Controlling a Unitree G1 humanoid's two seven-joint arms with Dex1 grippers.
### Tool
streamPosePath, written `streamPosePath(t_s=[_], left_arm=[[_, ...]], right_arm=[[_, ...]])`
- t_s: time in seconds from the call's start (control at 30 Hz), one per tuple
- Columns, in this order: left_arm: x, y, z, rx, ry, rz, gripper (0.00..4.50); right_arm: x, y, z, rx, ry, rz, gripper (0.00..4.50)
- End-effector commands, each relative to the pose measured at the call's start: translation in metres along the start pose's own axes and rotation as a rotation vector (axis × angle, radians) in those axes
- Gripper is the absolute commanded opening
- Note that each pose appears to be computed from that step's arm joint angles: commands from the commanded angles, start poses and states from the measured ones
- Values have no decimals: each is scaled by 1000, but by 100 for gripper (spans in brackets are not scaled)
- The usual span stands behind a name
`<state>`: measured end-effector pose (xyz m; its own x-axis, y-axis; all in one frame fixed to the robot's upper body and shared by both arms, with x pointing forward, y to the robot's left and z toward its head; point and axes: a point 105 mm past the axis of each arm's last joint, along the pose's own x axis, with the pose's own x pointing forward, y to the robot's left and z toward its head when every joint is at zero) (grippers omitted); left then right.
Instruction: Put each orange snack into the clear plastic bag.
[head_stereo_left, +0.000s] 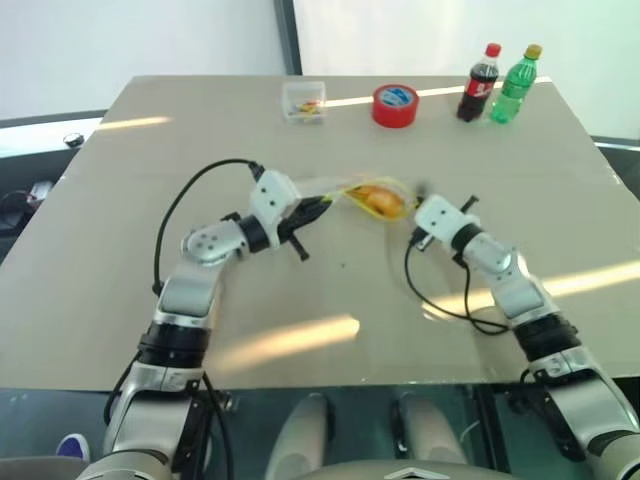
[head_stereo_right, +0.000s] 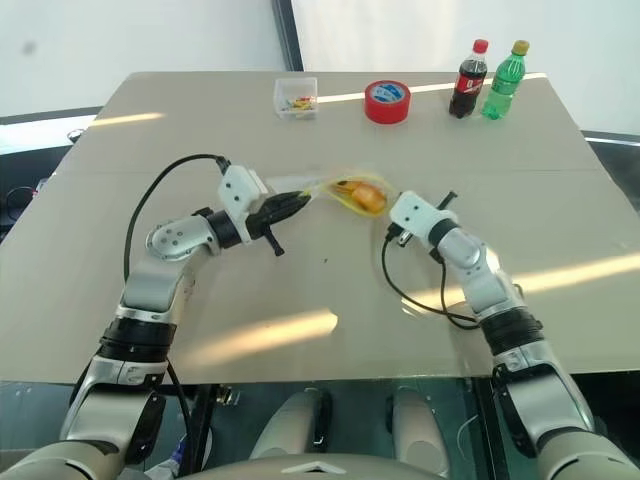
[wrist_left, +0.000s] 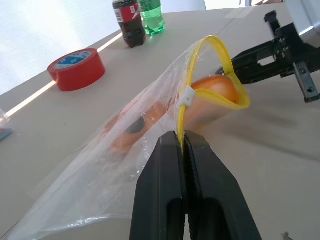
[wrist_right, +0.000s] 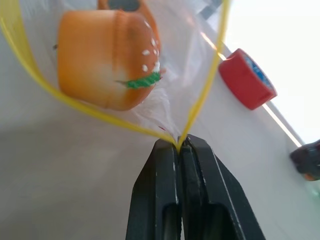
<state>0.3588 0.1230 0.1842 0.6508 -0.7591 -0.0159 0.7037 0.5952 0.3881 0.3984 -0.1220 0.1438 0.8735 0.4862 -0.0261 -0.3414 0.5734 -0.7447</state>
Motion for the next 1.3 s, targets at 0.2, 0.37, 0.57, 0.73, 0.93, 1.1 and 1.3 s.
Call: streamPosePath(t_s=[0.2,0.37,0.57,0.73,0.93,1.1,1.3], left_arm=[[24,39,49,-9,-142,101,0],[50,53,70,87,-210,176,0],[41,25,61,240,-214,76,0],[30,-16,24,320,-137,1,0],[22,-34,2,347,-79,-7,0],[22,-36,3,395,-75,-22,0],[23,-42,2,432,-68,-54,0]], right_arm=[[-14,-101,42,-199,-60,-148,3],[-18,-139,30,-313,12,-219,3],[-40,-126,24,-287,12,-210,3],[-53,-61,3,-165,60,-122,3],[-71,1,-14,-36,136,42,123],[-102,-1,-2,-64,115,124,324],[-94,10,55,-147,-79,222,324]])
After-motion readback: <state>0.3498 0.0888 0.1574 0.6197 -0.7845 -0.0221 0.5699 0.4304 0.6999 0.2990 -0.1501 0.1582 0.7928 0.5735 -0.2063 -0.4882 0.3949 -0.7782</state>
